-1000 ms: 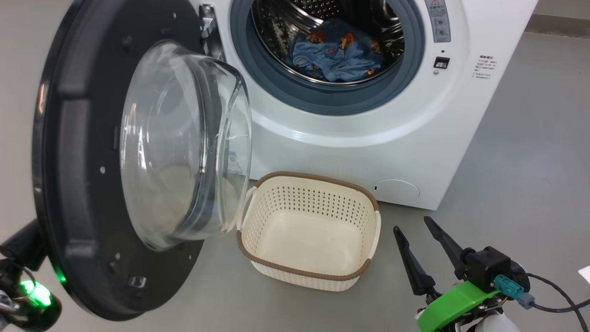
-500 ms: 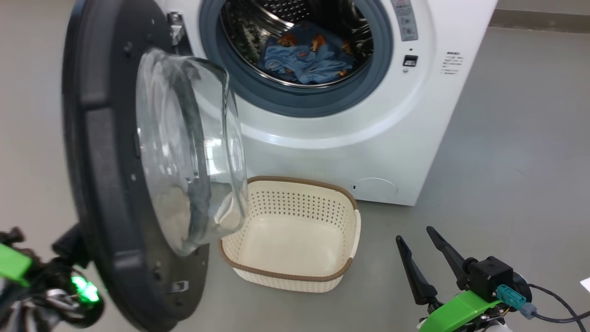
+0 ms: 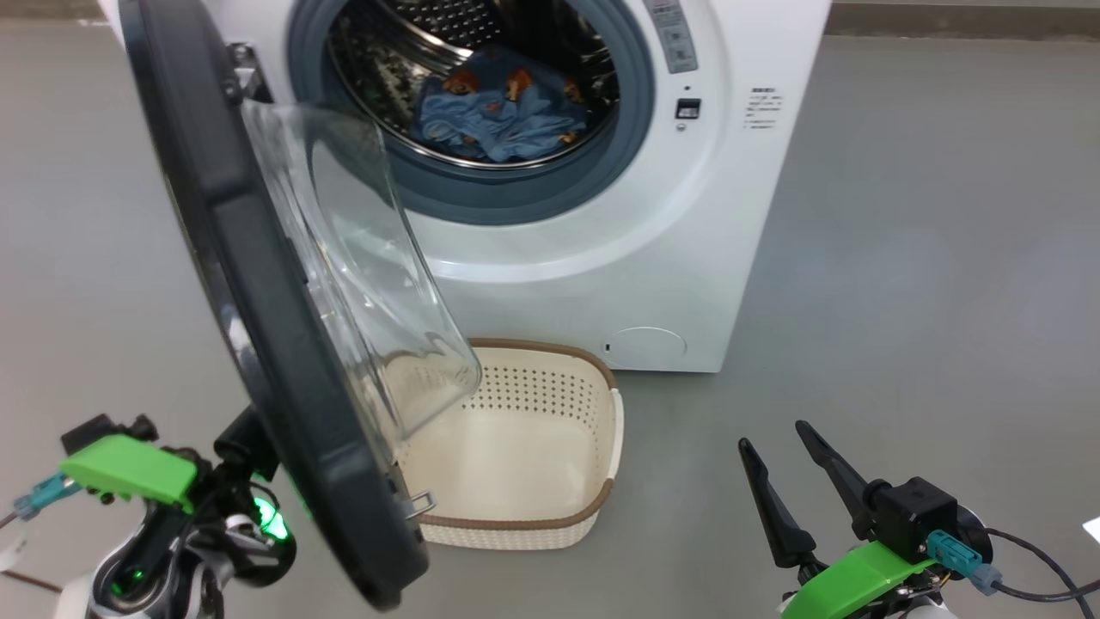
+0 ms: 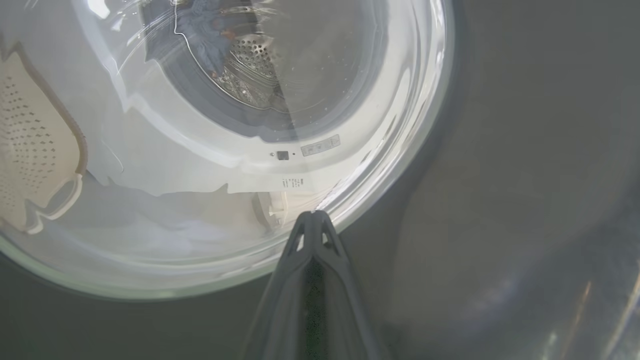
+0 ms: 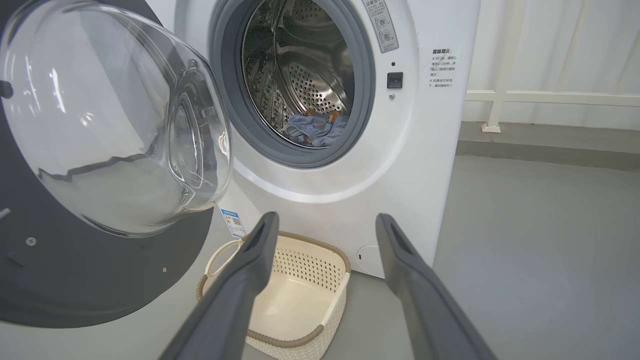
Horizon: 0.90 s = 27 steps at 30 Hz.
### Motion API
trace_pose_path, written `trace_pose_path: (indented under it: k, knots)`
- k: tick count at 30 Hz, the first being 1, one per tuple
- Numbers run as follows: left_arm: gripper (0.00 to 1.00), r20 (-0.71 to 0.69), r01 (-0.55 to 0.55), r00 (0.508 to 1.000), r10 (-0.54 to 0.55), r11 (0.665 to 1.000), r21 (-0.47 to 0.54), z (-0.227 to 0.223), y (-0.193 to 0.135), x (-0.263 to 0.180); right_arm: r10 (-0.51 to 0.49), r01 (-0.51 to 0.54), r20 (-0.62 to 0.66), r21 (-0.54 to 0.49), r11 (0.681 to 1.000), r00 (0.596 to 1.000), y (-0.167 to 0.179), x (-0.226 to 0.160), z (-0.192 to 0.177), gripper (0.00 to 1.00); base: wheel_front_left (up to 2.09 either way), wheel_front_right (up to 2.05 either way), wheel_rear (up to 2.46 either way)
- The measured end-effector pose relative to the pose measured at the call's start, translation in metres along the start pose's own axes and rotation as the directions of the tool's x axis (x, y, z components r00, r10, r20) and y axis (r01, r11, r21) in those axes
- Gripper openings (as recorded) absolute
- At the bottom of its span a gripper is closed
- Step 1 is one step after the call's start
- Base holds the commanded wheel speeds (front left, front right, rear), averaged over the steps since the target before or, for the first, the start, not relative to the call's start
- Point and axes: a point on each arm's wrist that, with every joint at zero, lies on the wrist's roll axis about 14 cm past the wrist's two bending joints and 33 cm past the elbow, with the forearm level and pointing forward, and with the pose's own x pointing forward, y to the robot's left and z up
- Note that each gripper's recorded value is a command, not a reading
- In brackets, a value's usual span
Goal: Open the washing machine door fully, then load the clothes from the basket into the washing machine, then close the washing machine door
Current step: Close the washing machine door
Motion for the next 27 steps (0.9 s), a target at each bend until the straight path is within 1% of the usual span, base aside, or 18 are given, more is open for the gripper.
trace_pose_path:
  k: [8, 14, 18, 27]
  knots:
    - [0.00, -0.071, 0.048, 0.996, -0.049, 0.999, -0.018, -0.030, -0.010, 0.042, -0.038, 0.038, 0.002, -0.006, 0.999, 0.999, -0.012, -0.009, 0.001, 1.00, 0.00, 0.00, 0.00]
    - [0.00, -0.090, 0.051, 0.995, -0.050, 0.999, -0.002, -0.044, -0.012, 0.063, -0.047, 0.047, -0.001, -0.006, 0.999, 0.999, -0.015, -0.011, 0.000, 1.00, 0.00, 0.00, 0.00]
    - [0.00, -0.094, 0.057, 0.994, -0.058, 0.998, -0.009, -0.051, -0.016, 0.079, -0.047, 0.047, -0.008, -0.006, 0.999, 0.999, -0.014, -0.015, -0.002, 1.00, 0.00, 0.00, 0.00]
    - [0.00, -0.090, 0.030, 0.995, -0.030, 1.000, -0.004, -0.066, -0.014, 0.108, -0.092, 0.092, -0.006, -0.015, 0.996, 0.996, -0.027, -0.027, 0.000, 1.00, 0.00, 0.00, 0.00]
